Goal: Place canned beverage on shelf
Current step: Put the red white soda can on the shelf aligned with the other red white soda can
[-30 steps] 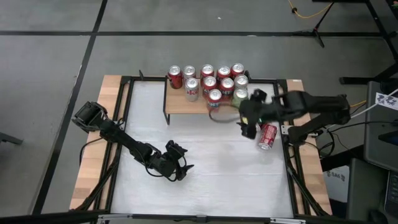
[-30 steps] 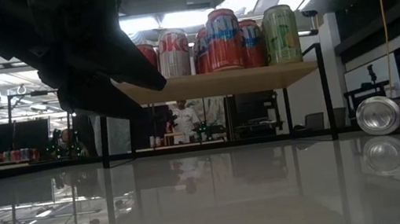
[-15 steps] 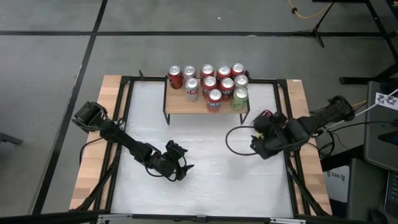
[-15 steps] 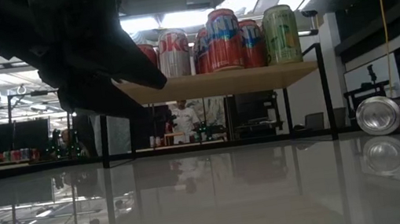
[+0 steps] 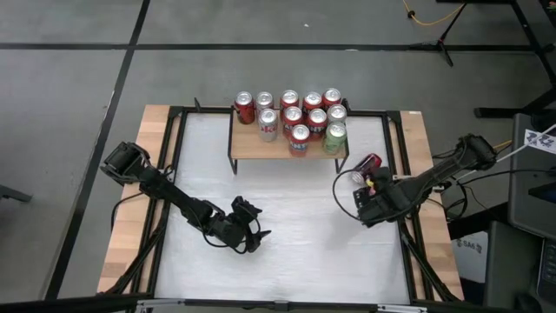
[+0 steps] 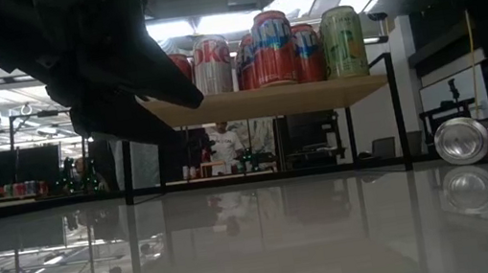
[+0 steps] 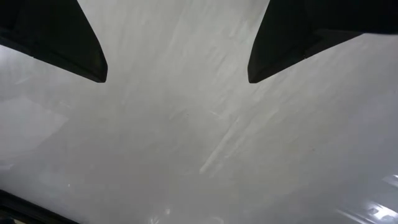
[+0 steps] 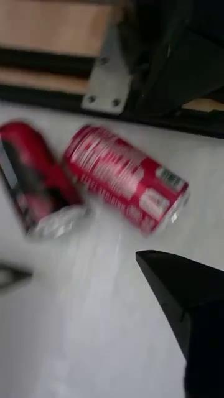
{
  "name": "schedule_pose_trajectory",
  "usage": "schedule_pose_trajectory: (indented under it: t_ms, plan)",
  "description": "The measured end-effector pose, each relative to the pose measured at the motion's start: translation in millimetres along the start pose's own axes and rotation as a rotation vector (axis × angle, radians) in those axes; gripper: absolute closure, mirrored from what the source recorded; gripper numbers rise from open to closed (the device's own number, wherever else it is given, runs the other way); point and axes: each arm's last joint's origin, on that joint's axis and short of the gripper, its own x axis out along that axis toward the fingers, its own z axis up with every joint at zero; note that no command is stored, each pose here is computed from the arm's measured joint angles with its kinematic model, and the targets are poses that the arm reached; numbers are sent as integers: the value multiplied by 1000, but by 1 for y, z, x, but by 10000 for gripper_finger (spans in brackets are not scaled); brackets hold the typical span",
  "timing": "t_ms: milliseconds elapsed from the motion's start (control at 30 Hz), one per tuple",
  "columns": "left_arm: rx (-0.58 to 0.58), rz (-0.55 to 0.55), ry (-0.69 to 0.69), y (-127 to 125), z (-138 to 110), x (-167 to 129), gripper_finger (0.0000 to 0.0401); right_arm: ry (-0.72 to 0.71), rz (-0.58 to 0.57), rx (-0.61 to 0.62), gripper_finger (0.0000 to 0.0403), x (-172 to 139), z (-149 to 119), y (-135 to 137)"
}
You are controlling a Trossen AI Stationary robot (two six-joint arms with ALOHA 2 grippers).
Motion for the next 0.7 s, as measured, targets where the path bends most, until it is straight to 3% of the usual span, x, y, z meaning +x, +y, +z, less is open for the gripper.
schedule_pose_trajectory:
  t_ms: [200, 533, 700]
  plan:
    - [0, 0, 0, 0, 0, 0, 16, 16, -64, 114, 40, 29, -11, -4]
    - [0, 0, 0, 0, 0, 0, 16, 34, -15, 131, 40, 67, -25, -3]
    - [0, 1, 0, 0, 0, 0, 16, 23, -4, 134, 40, 68, -25, -3]
